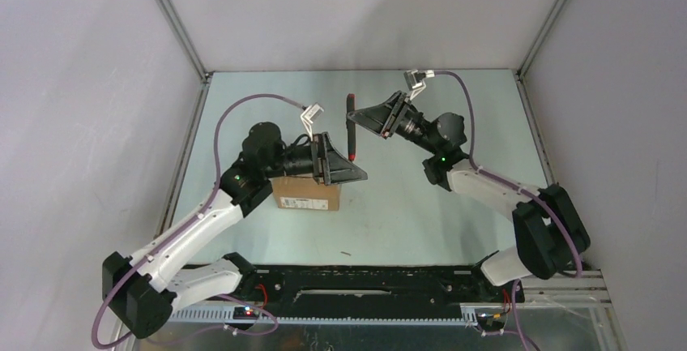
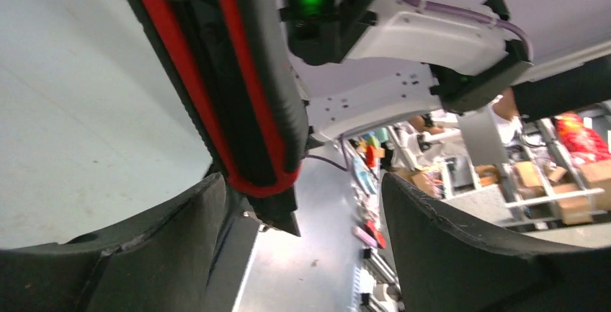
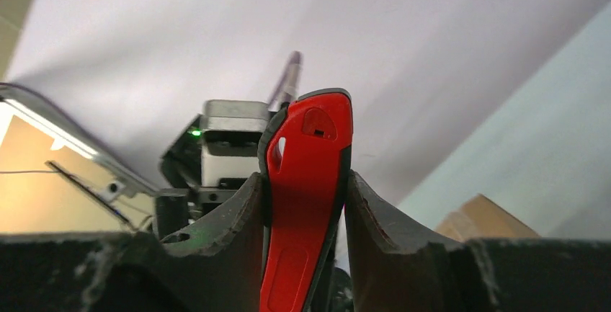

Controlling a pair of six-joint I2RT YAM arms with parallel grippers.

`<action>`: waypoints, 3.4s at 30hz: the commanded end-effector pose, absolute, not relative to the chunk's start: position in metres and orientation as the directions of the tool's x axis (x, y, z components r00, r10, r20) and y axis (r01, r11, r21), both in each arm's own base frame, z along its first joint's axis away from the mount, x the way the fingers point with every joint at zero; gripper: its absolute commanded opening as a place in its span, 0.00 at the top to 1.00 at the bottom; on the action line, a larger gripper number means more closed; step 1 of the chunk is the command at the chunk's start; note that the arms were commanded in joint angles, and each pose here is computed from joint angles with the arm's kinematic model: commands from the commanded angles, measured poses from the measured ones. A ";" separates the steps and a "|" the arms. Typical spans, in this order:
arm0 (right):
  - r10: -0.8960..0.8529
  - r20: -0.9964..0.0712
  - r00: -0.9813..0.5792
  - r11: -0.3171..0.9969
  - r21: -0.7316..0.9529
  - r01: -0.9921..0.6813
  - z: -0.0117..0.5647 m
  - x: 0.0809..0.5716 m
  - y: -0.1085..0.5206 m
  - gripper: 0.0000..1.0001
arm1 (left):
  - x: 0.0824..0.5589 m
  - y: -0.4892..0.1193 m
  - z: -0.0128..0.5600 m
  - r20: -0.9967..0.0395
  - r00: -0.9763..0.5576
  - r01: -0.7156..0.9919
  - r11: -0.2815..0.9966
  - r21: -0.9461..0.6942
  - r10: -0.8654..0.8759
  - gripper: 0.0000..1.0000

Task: Unpack the express box
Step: Pick up the knife at the center of the board.

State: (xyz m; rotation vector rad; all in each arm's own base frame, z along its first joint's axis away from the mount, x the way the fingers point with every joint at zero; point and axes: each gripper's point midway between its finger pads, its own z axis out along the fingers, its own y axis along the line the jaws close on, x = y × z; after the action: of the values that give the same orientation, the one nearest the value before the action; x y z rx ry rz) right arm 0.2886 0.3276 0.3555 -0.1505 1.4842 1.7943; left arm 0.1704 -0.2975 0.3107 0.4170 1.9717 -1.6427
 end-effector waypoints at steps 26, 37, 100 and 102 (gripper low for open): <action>0.504 -0.526 -0.685 -0.242 0.676 -0.696 0.384 0.237 0.332 0.66 | 0.157 -0.291 0.364 -0.346 -0.903 0.396 -0.180 -0.900 -0.254 1.00; 0.371 -0.619 -0.692 0.098 0.767 -0.634 0.329 0.231 0.322 0.18 | 0.178 -0.269 0.284 -0.625 -0.778 0.545 0.421 -0.725 -0.069 1.00; 0.333 -0.588 -0.737 0.069 0.795 -0.603 0.342 0.219 0.301 0.20 | 0.155 -0.308 0.341 -0.573 -0.815 0.579 -0.073 -0.812 -0.082 1.00; 0.322 -0.582 -0.747 0.051 0.798 -0.600 0.339 0.217 0.307 0.24 | 0.155 -0.311 0.343 -0.577 -0.814 0.581 -0.078 -0.810 -0.073 1.00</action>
State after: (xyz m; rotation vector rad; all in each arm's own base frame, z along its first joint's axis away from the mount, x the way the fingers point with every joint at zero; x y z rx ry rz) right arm 0.2151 0.3024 0.3460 -0.2836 1.6730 1.8062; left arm 0.1595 -0.3062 0.3004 0.4202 1.9172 -1.9140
